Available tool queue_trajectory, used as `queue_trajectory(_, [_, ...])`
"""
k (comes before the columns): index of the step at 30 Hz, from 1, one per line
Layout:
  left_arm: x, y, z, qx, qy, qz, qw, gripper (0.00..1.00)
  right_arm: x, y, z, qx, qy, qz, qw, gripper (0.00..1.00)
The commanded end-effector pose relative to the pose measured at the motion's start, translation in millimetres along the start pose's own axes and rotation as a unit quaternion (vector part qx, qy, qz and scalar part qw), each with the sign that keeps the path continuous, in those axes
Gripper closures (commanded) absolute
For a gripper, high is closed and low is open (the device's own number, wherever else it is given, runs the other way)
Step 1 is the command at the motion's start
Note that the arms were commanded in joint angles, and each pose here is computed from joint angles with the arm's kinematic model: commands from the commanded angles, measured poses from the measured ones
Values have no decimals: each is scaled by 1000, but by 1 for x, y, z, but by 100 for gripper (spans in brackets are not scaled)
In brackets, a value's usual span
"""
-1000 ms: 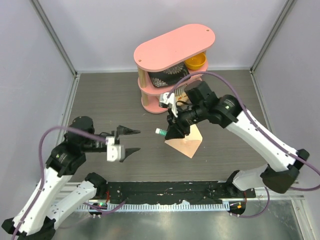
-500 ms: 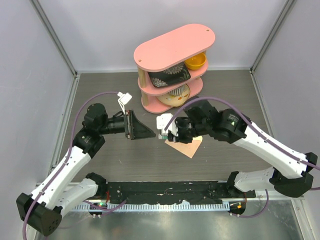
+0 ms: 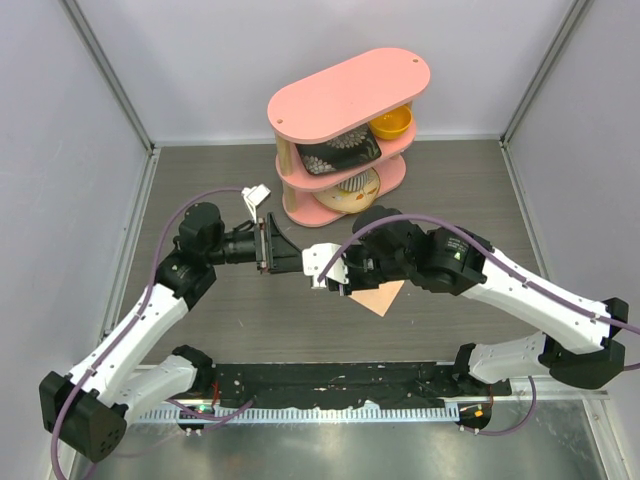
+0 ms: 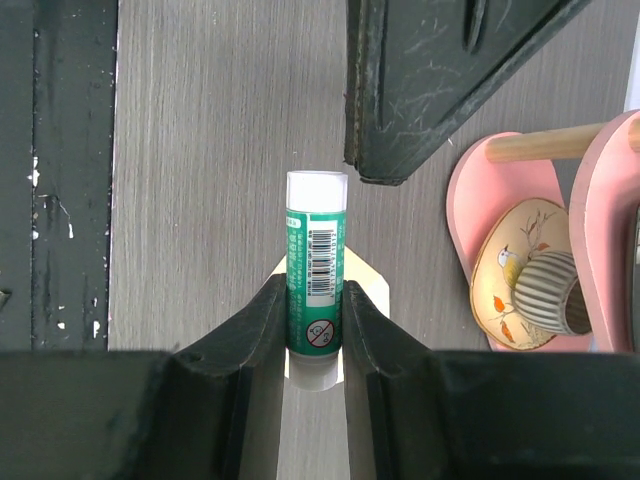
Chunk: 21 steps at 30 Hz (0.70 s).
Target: Place the letter into the envelope and seal it
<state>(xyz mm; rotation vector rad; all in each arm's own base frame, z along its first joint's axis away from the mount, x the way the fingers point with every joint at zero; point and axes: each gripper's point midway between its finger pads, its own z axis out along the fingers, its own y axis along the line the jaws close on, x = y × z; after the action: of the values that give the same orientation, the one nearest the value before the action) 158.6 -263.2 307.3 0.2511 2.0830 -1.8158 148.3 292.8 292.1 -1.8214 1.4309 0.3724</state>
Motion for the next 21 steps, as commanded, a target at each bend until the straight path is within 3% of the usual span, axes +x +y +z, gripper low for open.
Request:
queue_trajectory(1, [8, -7, -1, 16, 10, -5, 1000, 37, -12, -13, -2, 35, -13, -20, 999, 99])
queue_trajectory(5, [11, 0, 3, 11, 19, -23, 999, 40, -17, -14, -1, 37, -15, -29, 999, 99])
queue_trajectory(15, [14, -9, 7, 35, 27, 1, 999, 60, -14, -14, 3, 46, -5, -32, 998, 99])
queue_trajectory(21, [17, -8, 8, 41, 32, -7, 999, 64, -13, -13, 4, 44, -3, -32, 999, 99])
